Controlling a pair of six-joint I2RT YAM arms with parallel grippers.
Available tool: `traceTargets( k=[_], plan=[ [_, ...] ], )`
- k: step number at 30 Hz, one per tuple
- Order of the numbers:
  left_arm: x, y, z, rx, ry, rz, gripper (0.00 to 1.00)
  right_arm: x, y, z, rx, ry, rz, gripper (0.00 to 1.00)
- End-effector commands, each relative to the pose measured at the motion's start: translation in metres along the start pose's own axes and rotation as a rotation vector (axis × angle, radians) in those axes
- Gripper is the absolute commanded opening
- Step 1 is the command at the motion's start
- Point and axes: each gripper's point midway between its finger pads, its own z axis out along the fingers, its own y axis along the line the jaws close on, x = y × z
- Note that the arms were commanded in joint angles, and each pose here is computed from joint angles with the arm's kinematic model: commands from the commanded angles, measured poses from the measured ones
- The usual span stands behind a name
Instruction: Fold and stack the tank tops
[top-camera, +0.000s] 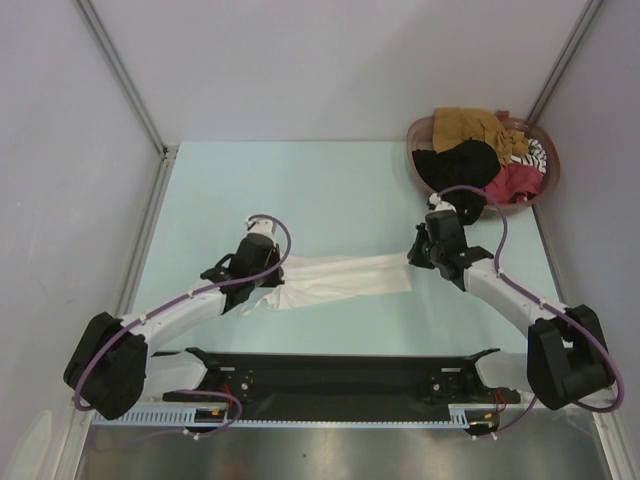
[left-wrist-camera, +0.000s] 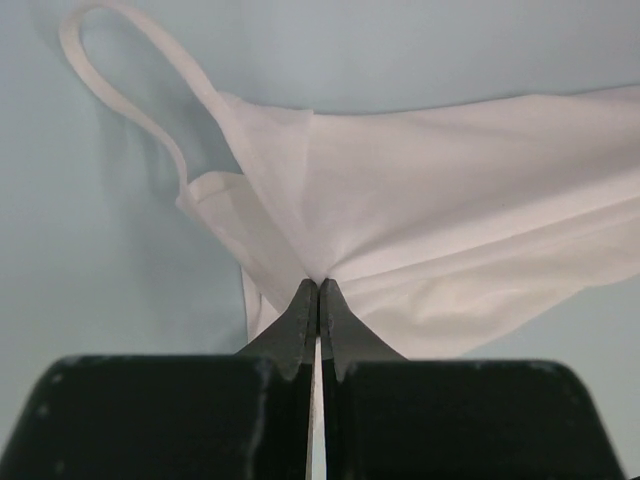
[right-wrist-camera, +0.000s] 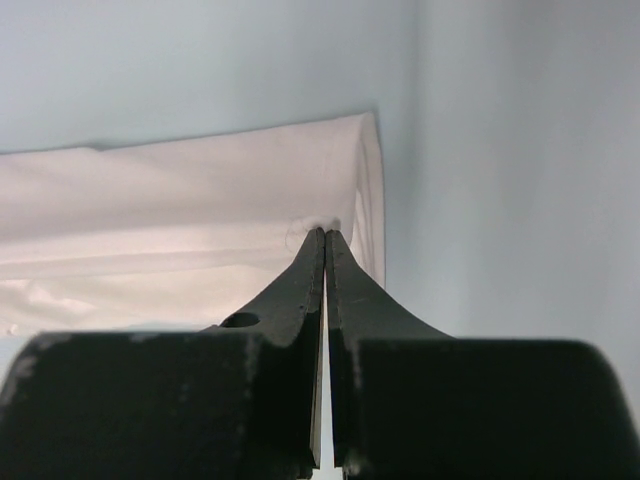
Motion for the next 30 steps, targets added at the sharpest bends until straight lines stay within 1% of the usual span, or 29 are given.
traceTargets(
  k=[1, 5, 7, 8, 9, 10, 11, 12, 13, 14, 16, 17, 20, 23, 28, 30],
  plan=[
    [0.005, -0.004, -0.008, 0.007, -0.026, -0.021, 0.0, -0.001, 0.005, -0.012, -0.026, -0.037, 0.014, 0.0],
    [0.025, -0.01, -0.006, 0.023, 0.017, -0.038, 0.0, 0.02, -0.001, -0.01, -0.015, 0.003, 0.024, 0.01],
    [0.035, -0.009, -0.005, -0.003, 0.033, -0.048, 0.0, 0.029, -0.002, -0.008, -0.014, 0.019, 0.035, 0.01],
    [0.042, -0.005, -0.005, -0.029, 0.049, -0.046, 0.0, 0.033, -0.004, -0.006, -0.007, 0.027, 0.036, 0.03],
    [0.043, -0.001, -0.004, -0.061, 0.039, -0.049, 0.0, 0.041, -0.007, -0.005, 0.004, 0.041, 0.044, 0.04],
    [0.052, 0.001, -0.005, -0.075, 0.054, -0.057, 0.0, 0.045, -0.009, -0.004, 0.014, 0.046, 0.052, 0.06],
    [0.055, 0.004, -0.005, -0.088, 0.056, -0.065, 0.0, 0.05, -0.011, -0.002, 0.025, 0.055, 0.064, 0.12],
    [0.058, 0.007, -0.004, -0.103, 0.056, -0.073, 0.01, 0.05, -0.012, -0.003, 0.035, 0.058, 0.07, 0.14],
    [0.064, 0.012, -0.005, -0.121, 0.064, -0.084, 0.01, 0.048, -0.015, -0.004, 0.053, 0.053, 0.074, 0.2],
    [0.064, 0.014, -0.006, -0.127, 0.056, -0.095, 0.06, 0.048, -0.015, -0.005, 0.057, 0.048, 0.091, 0.31],
    [0.064, 0.018, -0.009, -0.133, 0.038, -0.101, 0.18, 0.048, -0.014, -0.007, 0.05, 0.043, 0.093, 0.34],
    [0.06, 0.018, -0.013, -0.128, 0.016, -0.113, 0.3, 0.047, -0.015, -0.009, 0.055, 0.035, 0.099, 0.34],
    [0.048, 0.018, -0.023, -0.113, -0.037, -0.124, 0.58, 0.044, -0.015, -0.012, 0.047, 0.013, 0.099, 0.37],
    [0.036, 0.015, -0.031, -0.104, -0.064, -0.121, 0.66, 0.036, -0.005, -0.014, 0.001, -0.007, 0.089, 0.37],
    [0.023, 0.01, -0.036, -0.105, -0.079, -0.12, 0.67, 0.023, 0.011, -0.011, -0.057, -0.002, 0.046, 0.38],
    [0.021, 0.008, -0.035, -0.101, -0.078, -0.122, 0.67, 0.018, 0.017, -0.008, -0.072, 0.001, 0.034, 0.35]
  ],
)
